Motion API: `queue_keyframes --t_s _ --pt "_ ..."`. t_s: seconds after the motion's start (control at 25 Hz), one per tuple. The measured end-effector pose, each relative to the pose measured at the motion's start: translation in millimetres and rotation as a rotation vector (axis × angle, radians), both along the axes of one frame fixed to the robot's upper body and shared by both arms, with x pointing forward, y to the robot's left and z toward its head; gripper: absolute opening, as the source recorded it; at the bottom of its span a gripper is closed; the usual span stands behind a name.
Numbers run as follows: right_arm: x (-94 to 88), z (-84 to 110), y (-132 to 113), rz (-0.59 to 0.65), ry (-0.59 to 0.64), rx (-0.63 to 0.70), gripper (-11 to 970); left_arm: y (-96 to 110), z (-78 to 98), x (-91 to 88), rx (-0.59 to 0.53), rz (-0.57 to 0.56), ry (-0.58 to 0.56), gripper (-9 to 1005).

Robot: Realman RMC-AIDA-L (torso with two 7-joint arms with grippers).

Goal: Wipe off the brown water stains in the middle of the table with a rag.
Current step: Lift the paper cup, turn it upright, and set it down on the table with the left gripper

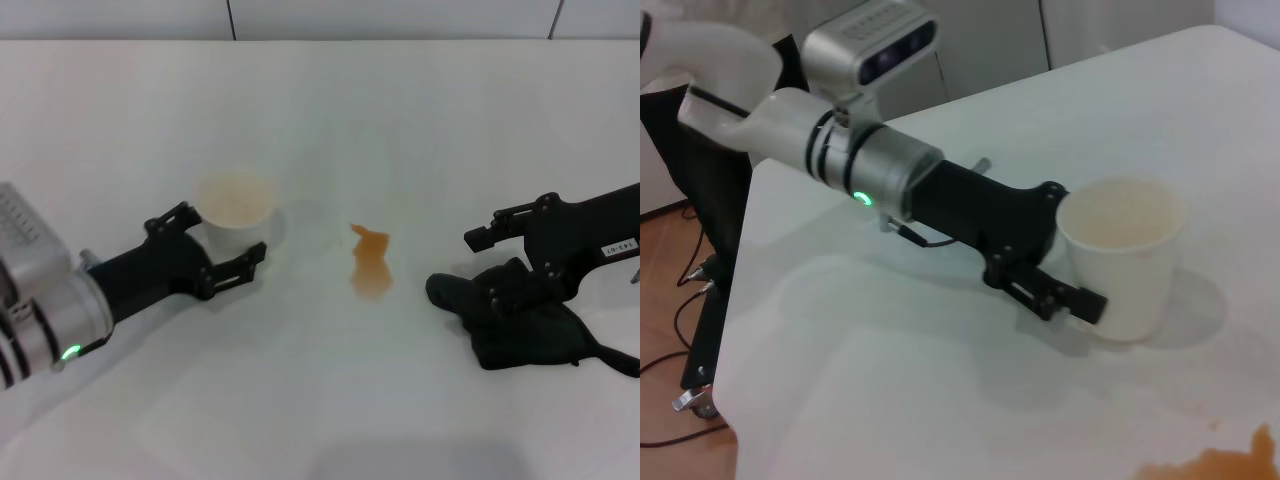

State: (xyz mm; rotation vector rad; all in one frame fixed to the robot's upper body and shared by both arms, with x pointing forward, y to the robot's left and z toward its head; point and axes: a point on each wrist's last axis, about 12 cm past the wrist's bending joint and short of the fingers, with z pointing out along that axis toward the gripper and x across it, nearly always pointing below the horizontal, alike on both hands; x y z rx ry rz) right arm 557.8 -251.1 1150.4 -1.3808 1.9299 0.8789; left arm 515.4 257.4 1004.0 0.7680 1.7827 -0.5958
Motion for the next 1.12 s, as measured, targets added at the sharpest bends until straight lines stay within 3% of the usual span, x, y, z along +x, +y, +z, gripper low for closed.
queue_keyframes --t_s 0.24,1.12 --pt "1.1 2.7 1.2 0.010 -0.001 0.001 788 17.9 -4.0 -19.6 -0.007 0.053 -0.013 885" --pt "-3.4 1.8 2.9 0.032 0.022 0.007 787 23.6 -12.0 -34.3 -0.012 0.073 0.020 883"
